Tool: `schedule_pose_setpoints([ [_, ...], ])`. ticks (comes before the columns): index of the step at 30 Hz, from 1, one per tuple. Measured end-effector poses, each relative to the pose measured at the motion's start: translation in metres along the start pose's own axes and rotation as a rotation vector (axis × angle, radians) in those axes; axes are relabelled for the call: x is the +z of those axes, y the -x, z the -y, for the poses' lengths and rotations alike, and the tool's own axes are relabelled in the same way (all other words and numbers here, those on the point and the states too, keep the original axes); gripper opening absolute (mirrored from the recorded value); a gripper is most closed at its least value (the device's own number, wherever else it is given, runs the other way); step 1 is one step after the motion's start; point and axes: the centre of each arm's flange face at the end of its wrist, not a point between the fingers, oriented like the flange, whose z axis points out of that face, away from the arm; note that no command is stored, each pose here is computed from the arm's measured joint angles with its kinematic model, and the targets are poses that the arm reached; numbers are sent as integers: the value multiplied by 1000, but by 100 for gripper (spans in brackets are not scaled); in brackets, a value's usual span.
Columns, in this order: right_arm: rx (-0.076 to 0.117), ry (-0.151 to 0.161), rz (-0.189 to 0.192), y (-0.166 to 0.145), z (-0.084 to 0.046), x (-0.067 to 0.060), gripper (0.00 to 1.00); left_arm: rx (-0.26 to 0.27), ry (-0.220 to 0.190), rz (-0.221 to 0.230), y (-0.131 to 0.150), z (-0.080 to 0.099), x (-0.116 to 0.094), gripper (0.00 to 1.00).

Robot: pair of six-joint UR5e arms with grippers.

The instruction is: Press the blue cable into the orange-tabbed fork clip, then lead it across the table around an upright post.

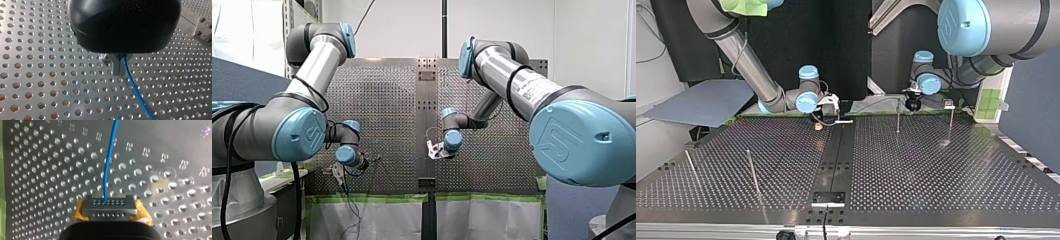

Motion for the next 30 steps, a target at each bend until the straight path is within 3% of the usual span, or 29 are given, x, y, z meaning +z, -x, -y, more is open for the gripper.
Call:
schedule_pose_setpoints([
  [6,-1,59,23,0,-14,3,0,-1,3,4,6,2,6,0],
  [13,-6,124,77,21,-27,13,0,1,43,27,13,-5,8,0],
  [16,-3,148,83,24,-31,16,0,7,61,32,15,-8,8,0],
  [24,8,185,91,28,-47,26,0,39,121,52,20,-18,8,0],
  [27,4,207,104,32,-52,29,0,56,142,62,21,-21,8,0],
  [30,-14,227,117,35,-53,30,0,75,159,70,22,-22,8,0],
])
